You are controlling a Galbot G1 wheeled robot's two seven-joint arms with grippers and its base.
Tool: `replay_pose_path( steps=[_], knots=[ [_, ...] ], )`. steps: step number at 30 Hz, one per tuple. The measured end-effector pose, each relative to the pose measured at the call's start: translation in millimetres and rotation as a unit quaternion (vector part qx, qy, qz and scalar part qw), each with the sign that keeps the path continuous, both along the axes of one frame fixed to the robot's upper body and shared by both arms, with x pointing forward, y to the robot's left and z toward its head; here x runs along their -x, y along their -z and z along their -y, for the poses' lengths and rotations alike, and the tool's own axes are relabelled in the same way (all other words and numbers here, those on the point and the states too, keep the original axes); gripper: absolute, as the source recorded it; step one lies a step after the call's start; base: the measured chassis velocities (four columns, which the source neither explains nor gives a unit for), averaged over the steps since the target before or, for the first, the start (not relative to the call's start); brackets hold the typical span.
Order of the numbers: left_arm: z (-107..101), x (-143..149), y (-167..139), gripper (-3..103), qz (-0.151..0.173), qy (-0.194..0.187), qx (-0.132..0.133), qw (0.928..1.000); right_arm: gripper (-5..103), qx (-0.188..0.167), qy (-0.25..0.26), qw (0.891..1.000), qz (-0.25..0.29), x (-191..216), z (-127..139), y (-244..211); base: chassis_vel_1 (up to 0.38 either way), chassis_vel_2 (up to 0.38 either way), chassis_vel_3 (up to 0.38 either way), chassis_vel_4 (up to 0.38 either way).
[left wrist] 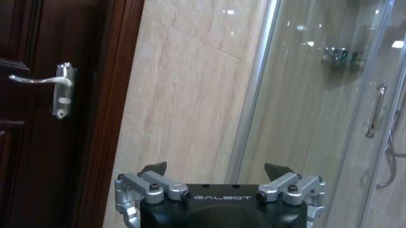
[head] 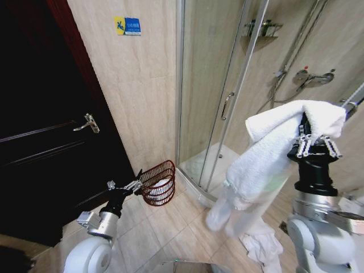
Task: Discard the used towel into the hamper.
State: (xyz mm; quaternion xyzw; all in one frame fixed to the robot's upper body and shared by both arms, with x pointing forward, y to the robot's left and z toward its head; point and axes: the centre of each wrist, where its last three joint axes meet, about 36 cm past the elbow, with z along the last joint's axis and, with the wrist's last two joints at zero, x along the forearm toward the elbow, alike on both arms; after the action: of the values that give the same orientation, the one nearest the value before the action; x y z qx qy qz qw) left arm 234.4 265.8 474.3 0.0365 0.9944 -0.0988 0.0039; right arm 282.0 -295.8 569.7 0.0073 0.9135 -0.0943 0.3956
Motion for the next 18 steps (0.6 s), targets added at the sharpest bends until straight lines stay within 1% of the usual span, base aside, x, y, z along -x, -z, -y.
replay_pose_path(
  steps=[6, 14, 18],
  knots=[
    [0.0, 0.0, 0.0, 100, 0.000, 0.000, 0.000, 1.0000, 9, 0.007, -0.007, 1.000, 0.001, 5.3, -2.7, -6.8, 0.000, 0.000, 0.000, 0.000],
    [0.0, 0.0, 0.0, 100, 0.000, 0.000, 0.000, 1.0000, 9, 0.001, -0.010, 1.000, -0.008, 7.0, -5.4, -5.3, 0.000, 0.000, 0.000, 0.000],
    [0.0, 0.0, 0.0, 100, 0.000, 0.000, 0.000, 1.0000, 9, 0.001, -0.011, 1.000, -0.007, 7.2, -5.4, -5.0, 0.056, 0.050, 0.049, 0.051]
  ],
)
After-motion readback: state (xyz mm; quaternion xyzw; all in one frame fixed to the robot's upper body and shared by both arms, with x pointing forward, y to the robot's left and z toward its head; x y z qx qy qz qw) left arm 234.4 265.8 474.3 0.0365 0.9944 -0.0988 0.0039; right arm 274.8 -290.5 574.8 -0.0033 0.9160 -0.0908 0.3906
